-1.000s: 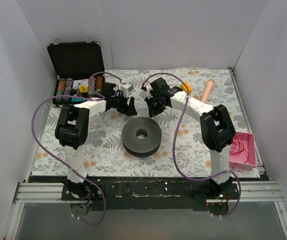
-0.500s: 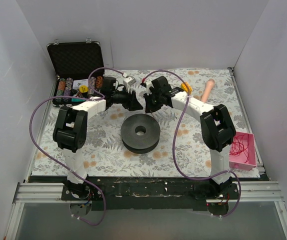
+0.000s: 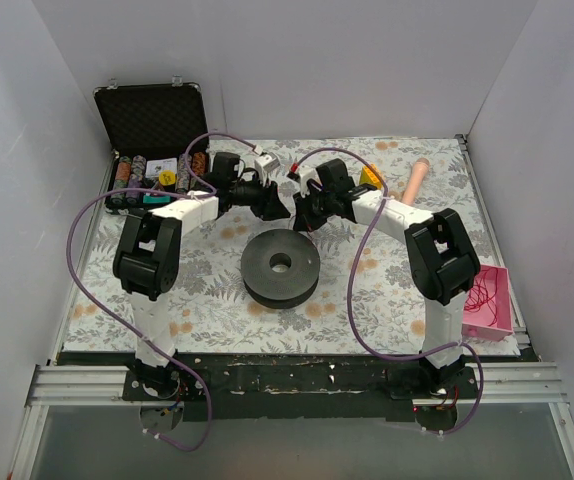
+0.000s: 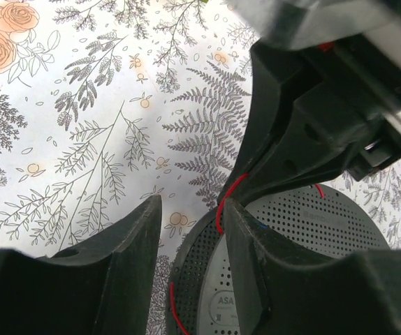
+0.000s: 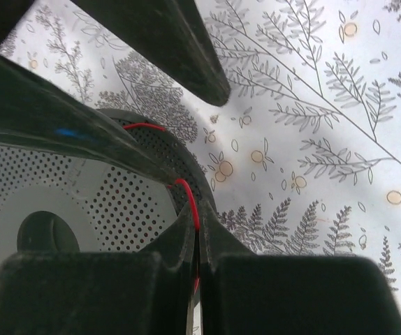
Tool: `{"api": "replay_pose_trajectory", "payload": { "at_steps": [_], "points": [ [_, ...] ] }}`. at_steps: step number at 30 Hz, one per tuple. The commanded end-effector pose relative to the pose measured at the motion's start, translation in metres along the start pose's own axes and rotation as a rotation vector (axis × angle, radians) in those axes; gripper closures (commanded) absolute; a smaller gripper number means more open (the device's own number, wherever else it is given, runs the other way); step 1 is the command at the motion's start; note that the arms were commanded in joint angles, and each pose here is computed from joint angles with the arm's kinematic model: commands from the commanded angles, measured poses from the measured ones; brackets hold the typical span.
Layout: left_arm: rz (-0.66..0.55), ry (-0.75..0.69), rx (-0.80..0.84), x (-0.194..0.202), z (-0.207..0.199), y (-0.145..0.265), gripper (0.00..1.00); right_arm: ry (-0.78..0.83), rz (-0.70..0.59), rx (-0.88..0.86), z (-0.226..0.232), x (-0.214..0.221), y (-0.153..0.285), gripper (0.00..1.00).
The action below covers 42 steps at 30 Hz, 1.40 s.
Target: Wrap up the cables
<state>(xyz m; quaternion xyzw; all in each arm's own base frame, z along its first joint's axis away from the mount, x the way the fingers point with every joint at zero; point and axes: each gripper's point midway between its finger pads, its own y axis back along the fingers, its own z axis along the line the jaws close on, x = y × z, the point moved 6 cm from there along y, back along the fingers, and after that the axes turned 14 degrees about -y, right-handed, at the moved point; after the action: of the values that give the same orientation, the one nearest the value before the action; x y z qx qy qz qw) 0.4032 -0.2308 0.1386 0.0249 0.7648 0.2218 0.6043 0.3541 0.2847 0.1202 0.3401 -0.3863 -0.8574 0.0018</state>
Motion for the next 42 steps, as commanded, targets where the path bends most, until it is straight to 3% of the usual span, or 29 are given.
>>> {"api": "replay_pose_trajectory", "payload": {
  "at_steps": [1, 16, 26, 42],
  "points": [
    [0.002, -0.053, 0.024, -0.003, 0.002, -0.006, 0.6, 0.1, -0.111, -0.126, 0.025, -0.026, 0.015, 0.99],
    [-0.024, -0.086, 0.108, -0.006, -0.012, -0.006, 0.61, 0.153, -0.079, -0.139, 0.022, -0.026, 0.01, 0.99],
    [-0.111, -0.3, 0.118, -0.017, -0.022, 0.013, 0.53, 0.32, -0.054, -0.155, 0.004, -0.03, 0.016, 0.99],
    [-0.124, -0.201, 0.057, -0.011, -0.008, -0.006, 0.65, 0.32, -0.105, -0.196, 0.008, -0.03, 0.012, 0.99]
  ]
}}
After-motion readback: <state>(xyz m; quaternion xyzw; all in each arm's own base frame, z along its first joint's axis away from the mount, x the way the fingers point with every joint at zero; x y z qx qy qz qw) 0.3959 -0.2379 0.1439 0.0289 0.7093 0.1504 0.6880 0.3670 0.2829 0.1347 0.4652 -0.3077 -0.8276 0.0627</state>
